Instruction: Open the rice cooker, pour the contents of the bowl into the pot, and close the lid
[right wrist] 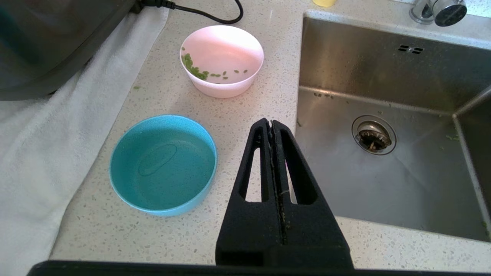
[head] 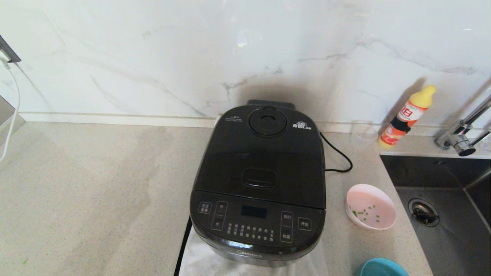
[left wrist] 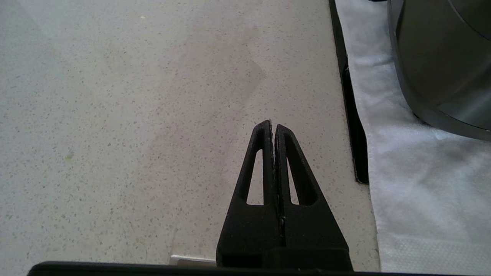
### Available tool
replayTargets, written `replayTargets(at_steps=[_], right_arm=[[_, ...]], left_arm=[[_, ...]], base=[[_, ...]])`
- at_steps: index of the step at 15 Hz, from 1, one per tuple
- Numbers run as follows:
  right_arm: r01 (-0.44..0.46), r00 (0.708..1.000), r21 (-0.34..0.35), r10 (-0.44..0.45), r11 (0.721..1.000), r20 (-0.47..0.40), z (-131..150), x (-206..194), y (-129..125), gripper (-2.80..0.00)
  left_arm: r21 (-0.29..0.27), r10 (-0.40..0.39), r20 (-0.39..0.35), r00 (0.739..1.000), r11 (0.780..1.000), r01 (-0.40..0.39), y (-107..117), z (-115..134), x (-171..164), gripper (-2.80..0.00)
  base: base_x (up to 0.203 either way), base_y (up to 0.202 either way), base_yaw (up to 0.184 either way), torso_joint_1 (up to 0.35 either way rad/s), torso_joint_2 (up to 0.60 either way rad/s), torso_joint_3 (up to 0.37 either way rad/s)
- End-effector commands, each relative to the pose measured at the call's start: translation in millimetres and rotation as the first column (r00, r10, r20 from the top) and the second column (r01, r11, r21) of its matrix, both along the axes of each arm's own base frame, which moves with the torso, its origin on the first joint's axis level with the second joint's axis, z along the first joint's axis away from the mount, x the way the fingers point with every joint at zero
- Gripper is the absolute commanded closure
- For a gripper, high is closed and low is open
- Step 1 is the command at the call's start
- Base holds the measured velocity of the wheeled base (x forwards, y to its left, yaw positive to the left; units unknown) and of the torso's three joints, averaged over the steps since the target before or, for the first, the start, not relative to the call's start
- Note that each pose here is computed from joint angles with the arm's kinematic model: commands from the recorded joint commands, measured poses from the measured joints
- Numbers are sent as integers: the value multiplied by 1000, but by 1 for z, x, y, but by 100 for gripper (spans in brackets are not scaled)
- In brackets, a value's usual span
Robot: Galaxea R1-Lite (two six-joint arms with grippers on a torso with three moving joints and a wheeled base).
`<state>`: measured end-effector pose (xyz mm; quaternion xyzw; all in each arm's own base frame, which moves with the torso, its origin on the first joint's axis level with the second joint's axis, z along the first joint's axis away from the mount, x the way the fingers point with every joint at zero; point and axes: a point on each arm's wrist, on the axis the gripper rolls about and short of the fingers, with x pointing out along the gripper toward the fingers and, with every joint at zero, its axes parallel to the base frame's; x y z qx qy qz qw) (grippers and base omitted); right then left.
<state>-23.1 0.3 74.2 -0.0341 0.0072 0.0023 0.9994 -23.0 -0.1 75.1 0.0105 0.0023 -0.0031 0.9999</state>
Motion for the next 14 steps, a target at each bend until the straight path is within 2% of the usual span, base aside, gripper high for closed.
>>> replayTargets(at_steps=[1, 14], right_arm=[[-1, 1000, -28, 1, 1000, -4, -1, 0, 0, 0], [-7, 1000, -8, 7, 1000, -1, 0, 0, 0, 0]], left_arm=[[0, 0, -2, 1000, 1000, 0, 0, 0, 0, 0], [0, 0, -2, 1000, 1000, 0, 0, 0, 0, 0]], base=[[0, 0, 0, 0, 0, 0], [0, 0, 0, 0, 0, 0]])
